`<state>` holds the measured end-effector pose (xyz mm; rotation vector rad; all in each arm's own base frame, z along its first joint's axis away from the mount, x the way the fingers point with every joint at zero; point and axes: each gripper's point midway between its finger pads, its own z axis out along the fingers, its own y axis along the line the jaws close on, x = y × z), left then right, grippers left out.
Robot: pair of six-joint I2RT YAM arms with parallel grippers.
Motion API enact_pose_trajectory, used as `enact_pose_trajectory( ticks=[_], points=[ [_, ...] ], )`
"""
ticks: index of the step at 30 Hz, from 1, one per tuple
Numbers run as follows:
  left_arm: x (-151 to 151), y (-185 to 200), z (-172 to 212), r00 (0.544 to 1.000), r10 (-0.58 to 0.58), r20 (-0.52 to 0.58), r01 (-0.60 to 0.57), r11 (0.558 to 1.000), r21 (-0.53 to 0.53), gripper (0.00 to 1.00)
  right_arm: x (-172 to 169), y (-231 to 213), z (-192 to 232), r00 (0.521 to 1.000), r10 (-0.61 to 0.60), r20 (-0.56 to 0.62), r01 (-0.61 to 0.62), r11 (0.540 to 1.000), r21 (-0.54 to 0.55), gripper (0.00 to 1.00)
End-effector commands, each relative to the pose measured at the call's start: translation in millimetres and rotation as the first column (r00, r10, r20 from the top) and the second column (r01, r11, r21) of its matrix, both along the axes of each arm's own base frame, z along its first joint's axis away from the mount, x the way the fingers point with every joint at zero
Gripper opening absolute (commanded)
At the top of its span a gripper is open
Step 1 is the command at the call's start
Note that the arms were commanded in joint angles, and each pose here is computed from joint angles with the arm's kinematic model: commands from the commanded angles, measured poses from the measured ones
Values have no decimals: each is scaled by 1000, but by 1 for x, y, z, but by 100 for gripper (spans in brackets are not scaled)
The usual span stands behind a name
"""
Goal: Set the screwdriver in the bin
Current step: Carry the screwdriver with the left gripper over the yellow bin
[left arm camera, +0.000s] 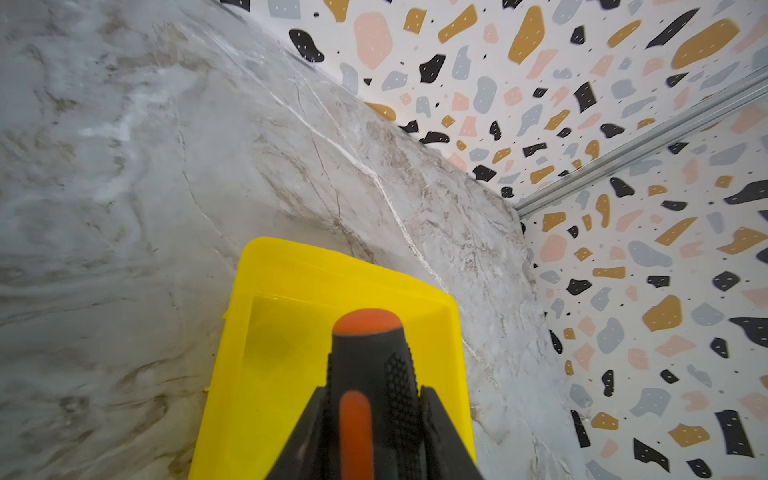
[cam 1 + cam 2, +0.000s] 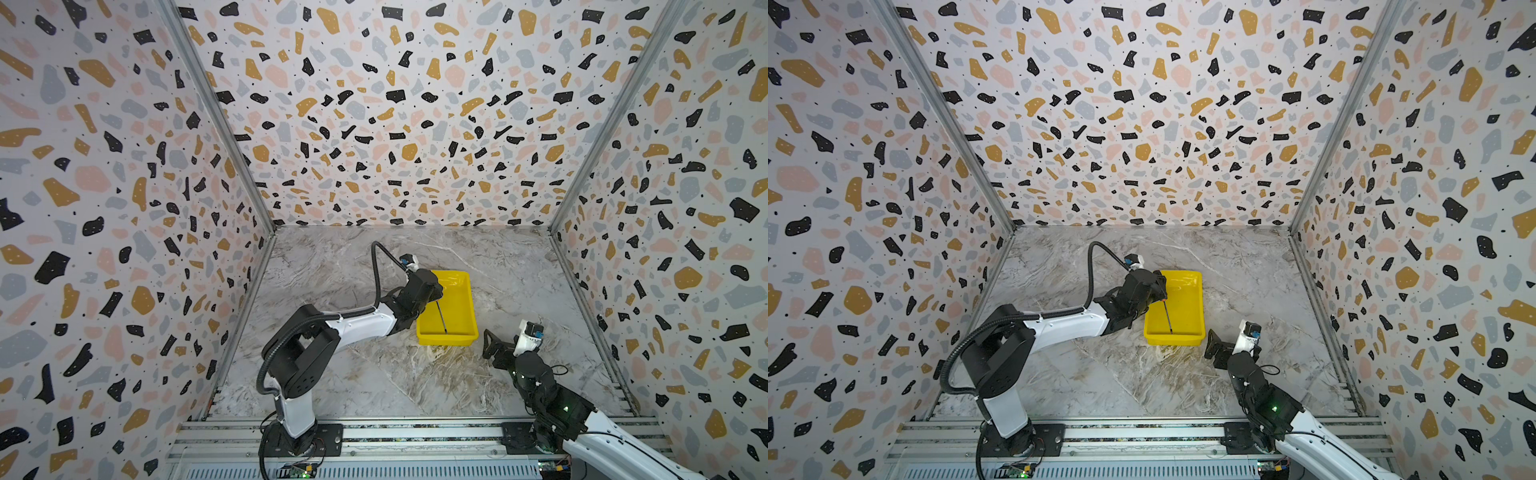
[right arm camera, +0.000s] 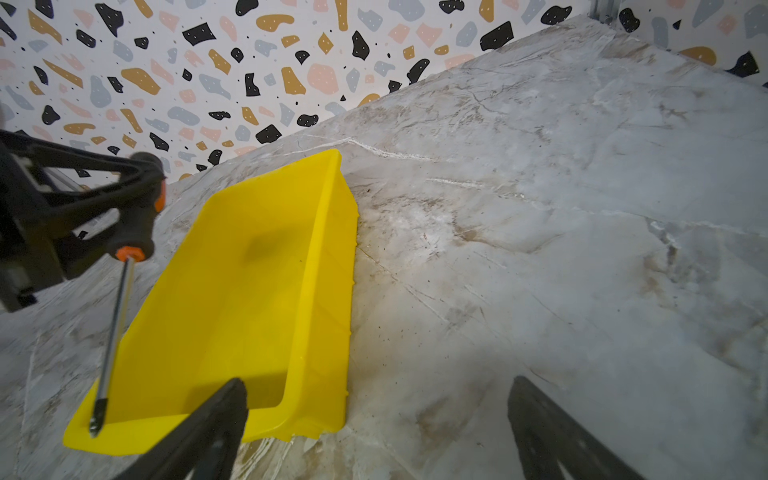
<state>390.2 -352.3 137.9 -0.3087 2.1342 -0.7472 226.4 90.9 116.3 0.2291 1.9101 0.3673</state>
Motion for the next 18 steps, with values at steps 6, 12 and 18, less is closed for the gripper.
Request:
enact_pose_trajectory(
  ticks=[6,12,18],
  points=[
    [4,-8,-17,1000,5,15,-5,999,-33,21,0,0,-1,1000,1,-5,-1,1000,-7,99],
    [4,0,-33,1000,27,-4,-27,999,23,21,0,0,-1,1000,3,-7,-3,1000,-7,99],
    [9,27,-46,981,189,-51,-183,978,95,22,0,1,-1,1000,5,-4,-5,1000,-5,99]
  ],
)
